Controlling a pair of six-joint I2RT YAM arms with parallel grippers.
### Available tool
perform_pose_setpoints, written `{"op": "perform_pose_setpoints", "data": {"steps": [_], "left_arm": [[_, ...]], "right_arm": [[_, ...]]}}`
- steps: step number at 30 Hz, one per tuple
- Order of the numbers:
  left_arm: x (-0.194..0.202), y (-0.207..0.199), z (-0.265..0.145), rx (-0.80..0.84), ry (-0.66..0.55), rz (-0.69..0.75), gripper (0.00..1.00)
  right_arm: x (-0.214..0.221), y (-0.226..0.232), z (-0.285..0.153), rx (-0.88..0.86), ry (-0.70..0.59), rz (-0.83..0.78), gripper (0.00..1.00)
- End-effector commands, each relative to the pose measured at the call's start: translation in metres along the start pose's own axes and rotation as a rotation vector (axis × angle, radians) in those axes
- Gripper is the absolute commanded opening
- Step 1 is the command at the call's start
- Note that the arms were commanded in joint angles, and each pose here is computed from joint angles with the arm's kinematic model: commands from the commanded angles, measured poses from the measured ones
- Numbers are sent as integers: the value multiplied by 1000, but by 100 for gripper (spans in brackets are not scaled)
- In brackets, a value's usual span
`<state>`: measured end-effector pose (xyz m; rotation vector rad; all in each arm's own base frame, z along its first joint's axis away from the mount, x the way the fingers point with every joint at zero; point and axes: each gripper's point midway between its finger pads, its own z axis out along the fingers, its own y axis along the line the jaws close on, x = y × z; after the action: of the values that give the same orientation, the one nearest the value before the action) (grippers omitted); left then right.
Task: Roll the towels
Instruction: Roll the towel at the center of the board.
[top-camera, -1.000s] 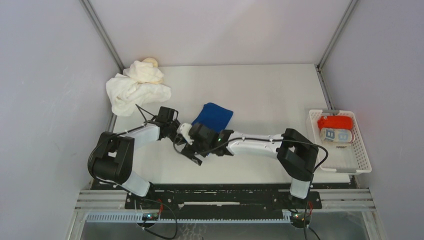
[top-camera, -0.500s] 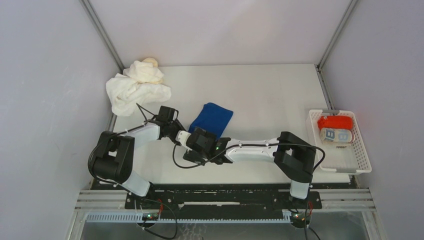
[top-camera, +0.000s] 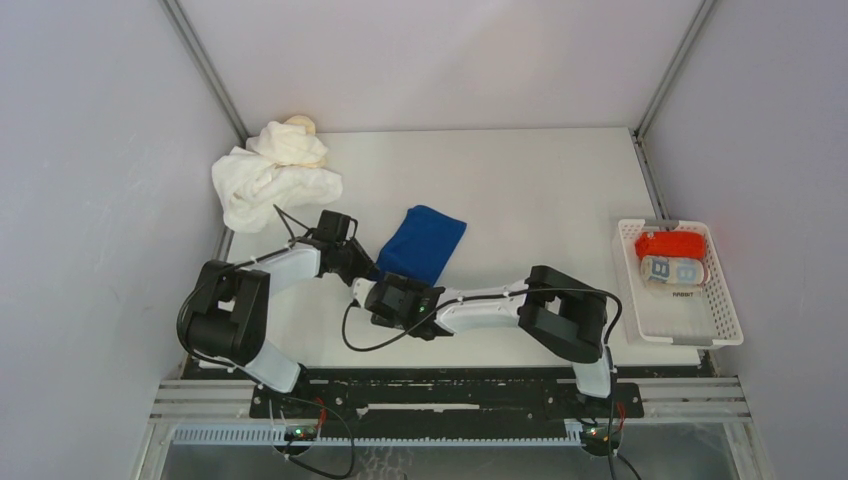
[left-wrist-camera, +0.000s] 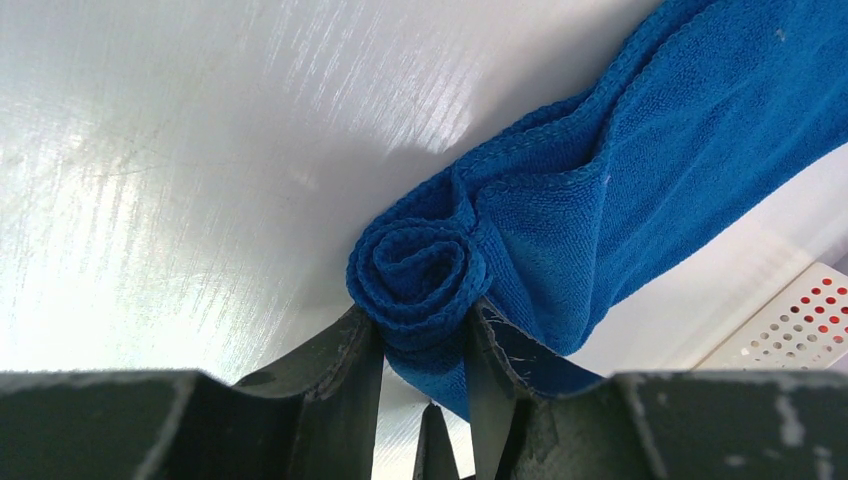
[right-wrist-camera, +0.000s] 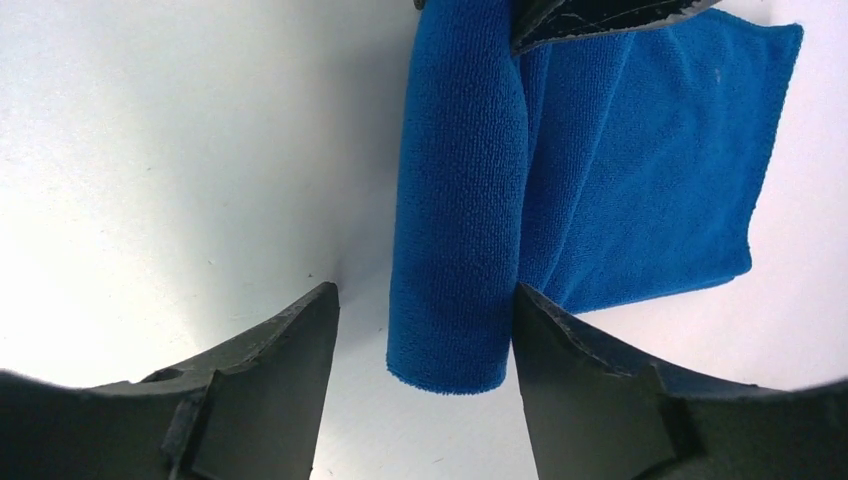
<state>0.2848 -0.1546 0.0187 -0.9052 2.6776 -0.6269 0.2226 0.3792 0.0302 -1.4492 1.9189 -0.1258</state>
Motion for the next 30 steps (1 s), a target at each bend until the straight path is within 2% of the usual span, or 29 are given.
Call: {"op": "perform_pose_setpoints", "data": {"steps": [1, 9, 16, 19, 24, 30], "left_arm": [[3, 20, 3, -96, 7, 30, 38], [3, 20, 3, -101, 7, 27, 38], [0, 14, -5, -81, -7, 24, 39], [-4, 2, -17, -35, -38, 20, 42], [-20, -12, -49, 50, -150, -6, 68], [-27, -14, -73, 133, -227, -42, 80]], "right_arm": [[-11, -3, 3, 60, -19, -36, 59], [-6, 3, 10, 109, 23, -101, 49], [2, 10, 8, 19, 46, -42, 25], [3, 15, 6, -100, 36, 47, 20], [-12, 21, -10, -445, -31, 273, 18], [-28, -1, -26, -812, -114, 590, 18]]}}
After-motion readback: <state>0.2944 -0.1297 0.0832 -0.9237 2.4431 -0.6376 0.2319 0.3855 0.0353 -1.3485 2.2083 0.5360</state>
